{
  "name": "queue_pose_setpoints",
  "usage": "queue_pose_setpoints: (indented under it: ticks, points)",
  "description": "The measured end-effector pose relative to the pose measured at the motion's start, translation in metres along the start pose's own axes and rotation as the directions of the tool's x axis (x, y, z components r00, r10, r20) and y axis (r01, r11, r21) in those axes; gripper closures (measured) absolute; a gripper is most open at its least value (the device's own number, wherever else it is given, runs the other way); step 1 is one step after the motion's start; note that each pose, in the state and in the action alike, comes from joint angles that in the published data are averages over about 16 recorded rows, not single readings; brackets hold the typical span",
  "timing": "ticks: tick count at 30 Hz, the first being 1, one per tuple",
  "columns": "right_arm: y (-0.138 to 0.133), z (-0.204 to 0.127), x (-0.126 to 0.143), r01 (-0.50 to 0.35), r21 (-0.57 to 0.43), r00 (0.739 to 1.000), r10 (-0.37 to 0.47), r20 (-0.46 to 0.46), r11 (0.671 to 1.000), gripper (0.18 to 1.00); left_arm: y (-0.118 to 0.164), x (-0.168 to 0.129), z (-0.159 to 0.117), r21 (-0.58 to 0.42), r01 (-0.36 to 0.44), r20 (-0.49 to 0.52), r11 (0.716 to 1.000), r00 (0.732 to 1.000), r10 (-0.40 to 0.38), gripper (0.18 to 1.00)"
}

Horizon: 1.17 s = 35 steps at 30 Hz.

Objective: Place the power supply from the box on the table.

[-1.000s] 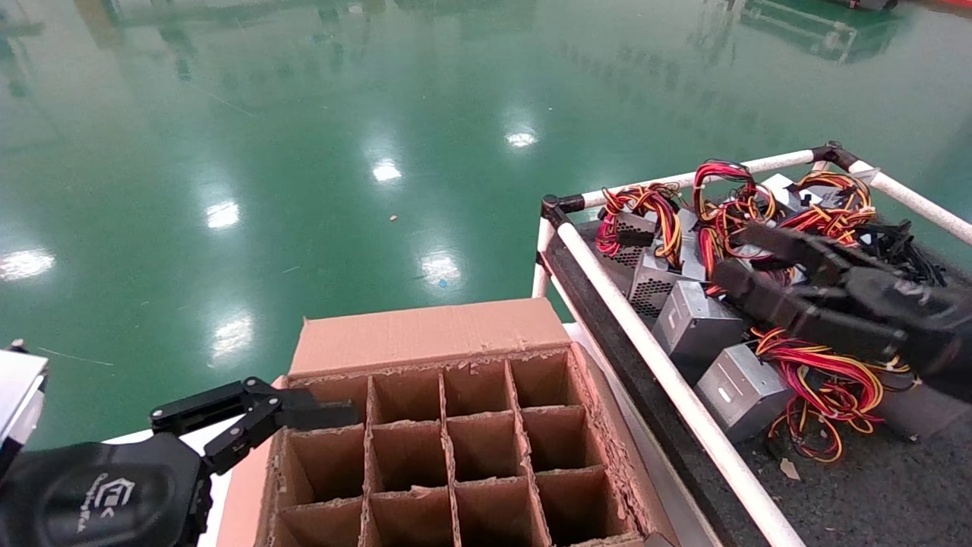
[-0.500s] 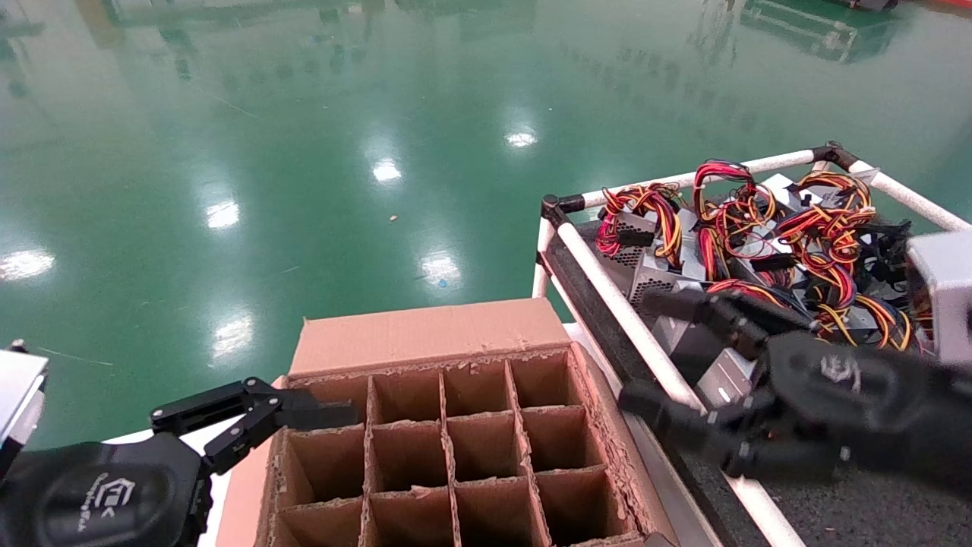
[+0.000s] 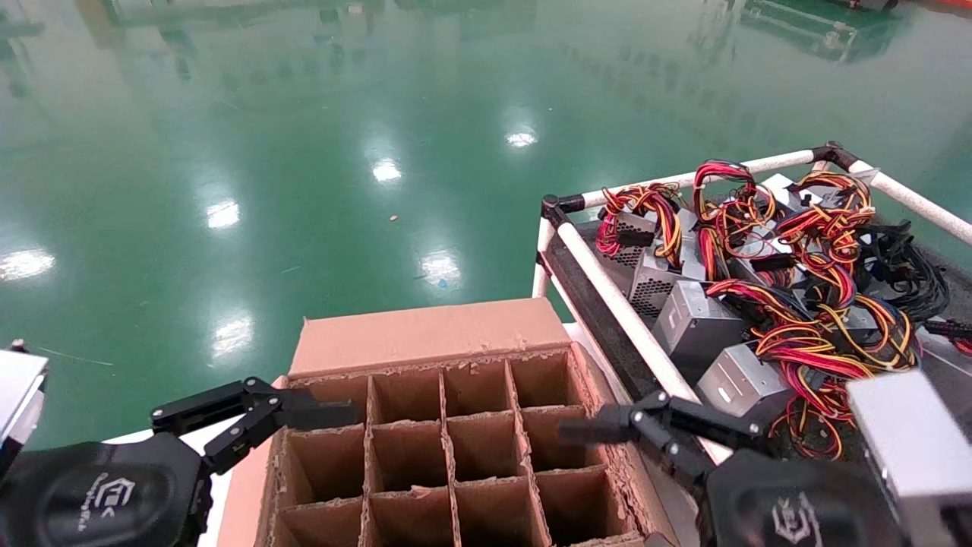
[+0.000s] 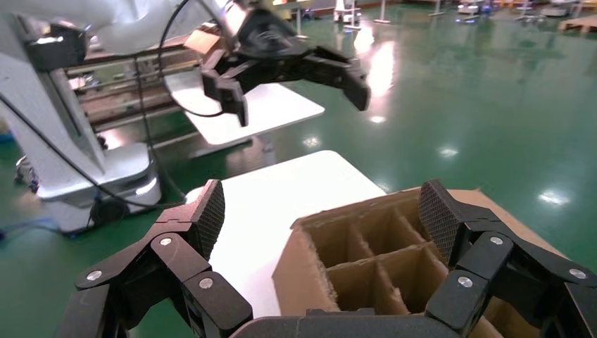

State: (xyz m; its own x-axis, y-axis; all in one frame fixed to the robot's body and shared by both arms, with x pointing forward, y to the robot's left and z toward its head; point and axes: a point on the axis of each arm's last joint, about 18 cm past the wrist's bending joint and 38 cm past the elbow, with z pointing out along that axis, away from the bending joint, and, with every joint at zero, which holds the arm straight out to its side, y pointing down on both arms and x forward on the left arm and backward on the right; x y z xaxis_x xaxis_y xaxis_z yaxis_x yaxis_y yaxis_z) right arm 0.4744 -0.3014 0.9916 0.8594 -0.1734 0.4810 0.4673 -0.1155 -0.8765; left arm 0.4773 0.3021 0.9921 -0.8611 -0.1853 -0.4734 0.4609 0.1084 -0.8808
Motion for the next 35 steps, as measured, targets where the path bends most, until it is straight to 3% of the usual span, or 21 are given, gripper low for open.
queue_pose_setpoints:
  ticks: [35]
  points:
    - [0.0001, -0.0001, 0.0005, -0.002, 0.001, 1.0, 0.002, -0.002, 1.0, 0.179, 0.0, 0.0, 0.0, 0.0, 0.0, 0.0, 1.0, 1.0, 0.0, 0.184]
